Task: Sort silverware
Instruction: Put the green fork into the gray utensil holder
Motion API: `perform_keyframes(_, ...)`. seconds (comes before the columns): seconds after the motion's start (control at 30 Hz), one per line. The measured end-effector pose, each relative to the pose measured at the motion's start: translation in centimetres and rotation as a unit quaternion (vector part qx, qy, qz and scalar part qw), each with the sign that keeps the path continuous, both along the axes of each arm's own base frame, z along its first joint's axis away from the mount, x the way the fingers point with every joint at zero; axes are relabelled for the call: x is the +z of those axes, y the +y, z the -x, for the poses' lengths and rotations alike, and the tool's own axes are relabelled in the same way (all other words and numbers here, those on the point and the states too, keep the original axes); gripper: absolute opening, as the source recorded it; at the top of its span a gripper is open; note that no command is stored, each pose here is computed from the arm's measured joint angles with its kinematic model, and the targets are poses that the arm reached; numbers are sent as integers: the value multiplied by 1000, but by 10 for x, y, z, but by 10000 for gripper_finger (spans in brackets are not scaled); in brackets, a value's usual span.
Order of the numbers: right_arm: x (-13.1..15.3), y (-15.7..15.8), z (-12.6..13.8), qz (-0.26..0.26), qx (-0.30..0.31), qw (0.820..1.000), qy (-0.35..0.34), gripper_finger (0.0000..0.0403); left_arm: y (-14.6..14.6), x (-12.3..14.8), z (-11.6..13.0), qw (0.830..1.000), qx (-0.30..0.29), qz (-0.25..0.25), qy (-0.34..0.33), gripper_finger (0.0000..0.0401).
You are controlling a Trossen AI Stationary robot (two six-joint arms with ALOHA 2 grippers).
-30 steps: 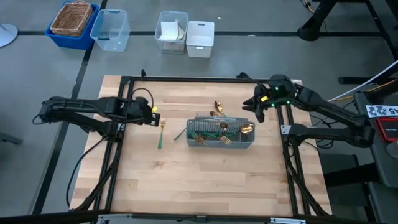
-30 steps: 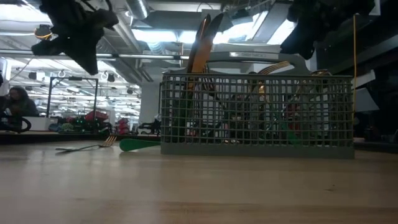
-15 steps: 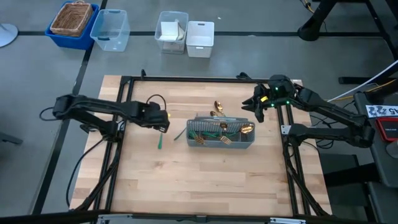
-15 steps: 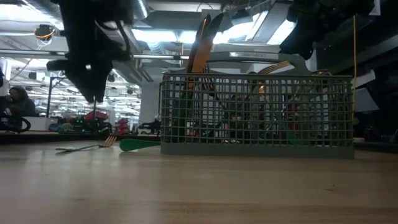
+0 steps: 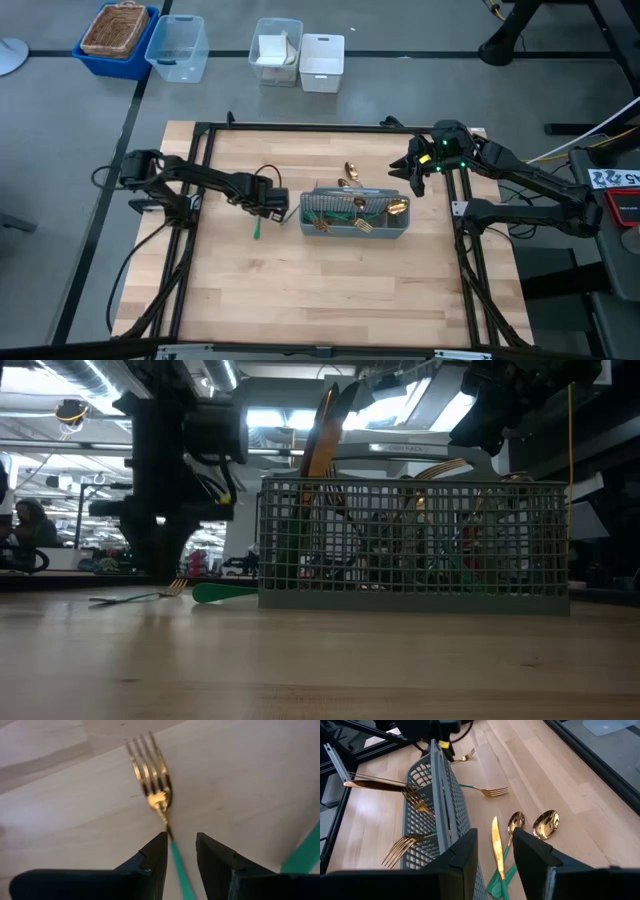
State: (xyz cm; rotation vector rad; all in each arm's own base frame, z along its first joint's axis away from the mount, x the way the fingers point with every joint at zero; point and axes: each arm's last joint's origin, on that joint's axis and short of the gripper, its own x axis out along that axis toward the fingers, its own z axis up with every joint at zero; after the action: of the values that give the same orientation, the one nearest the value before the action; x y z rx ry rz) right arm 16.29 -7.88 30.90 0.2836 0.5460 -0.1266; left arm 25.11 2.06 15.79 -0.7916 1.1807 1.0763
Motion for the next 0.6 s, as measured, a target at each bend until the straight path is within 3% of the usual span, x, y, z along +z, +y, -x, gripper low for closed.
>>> perform_keyframes(0.6, 0, 0, 0, -1, 0, 1000, 1, 122, 0, -22, -8, 999, 18, 12, 25, 64)
